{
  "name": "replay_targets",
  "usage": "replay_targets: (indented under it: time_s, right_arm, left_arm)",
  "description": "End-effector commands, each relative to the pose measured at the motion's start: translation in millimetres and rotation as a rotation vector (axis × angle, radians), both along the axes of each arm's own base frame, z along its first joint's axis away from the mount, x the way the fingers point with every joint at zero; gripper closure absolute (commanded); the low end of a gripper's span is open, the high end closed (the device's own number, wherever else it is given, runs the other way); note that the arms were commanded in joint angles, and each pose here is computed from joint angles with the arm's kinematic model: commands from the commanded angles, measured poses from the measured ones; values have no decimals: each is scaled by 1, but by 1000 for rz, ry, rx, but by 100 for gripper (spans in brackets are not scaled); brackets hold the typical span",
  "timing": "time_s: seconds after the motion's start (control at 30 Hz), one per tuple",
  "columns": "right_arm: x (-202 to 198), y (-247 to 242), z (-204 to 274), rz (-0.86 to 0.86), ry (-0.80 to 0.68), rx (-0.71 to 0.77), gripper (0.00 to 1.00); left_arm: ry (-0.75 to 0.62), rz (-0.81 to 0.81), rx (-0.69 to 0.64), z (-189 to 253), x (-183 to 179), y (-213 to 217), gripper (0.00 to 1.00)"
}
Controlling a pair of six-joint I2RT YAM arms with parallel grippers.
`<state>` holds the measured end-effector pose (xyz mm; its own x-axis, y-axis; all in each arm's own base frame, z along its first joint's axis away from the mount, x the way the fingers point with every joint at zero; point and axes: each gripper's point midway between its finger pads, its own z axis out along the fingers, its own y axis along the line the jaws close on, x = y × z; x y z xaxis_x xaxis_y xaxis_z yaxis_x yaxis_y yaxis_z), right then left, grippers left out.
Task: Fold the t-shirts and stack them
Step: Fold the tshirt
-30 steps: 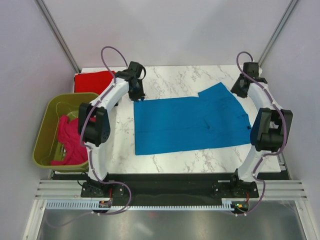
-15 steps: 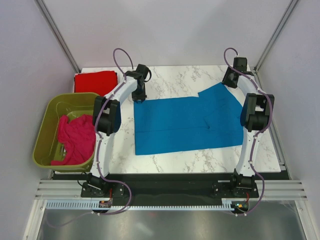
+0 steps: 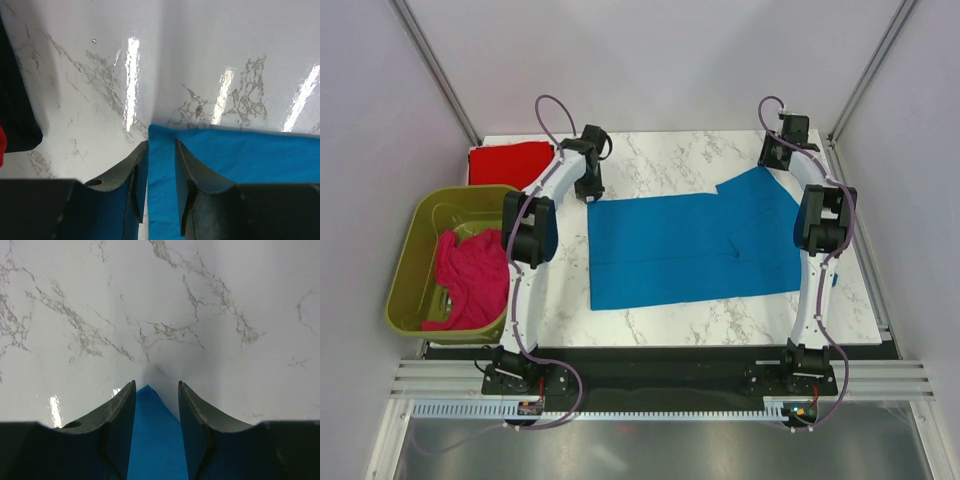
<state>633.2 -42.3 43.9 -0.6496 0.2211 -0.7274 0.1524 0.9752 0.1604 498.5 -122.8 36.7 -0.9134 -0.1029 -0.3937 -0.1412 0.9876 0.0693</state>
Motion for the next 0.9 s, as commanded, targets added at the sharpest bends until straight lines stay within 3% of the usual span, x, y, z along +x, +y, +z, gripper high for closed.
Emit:
replay_targets:
  time_s: [0.0,0.13,0.4,0.5,0.53,0.63,0.77,0.87]
  right_arm:
    - [16,2,0,55,-45,-5,53]
    - [19,5,-5,76,-46,3,55]
    - [21,5,-6,95,-50,21,71]
    - [22,3,-6,91,-52,22,80]
    - [21,1,-9,89,-47,26,88]
    - [22,0,-8,94,-51,33,100]
    - [24,-2,6,88,-80,52,100]
    - [25,-4,30,75,-116,51,100]
  left_arm:
    - [-1,-28,-13,3,6,6,65]
    - [27,-51,-55,-6,5,2,64]
    - [47,-70,-63,-15,3,0,64]
    - [58,-65,-48,-18,0,3,65]
    - [56,-66,-46,-18,1,3,66]
    - [59,-71,-39,-20,1,4,75]
    - [31,-75,-62,-6,6,0,98]
    - [10,-68,-98,8,6,-6,98]
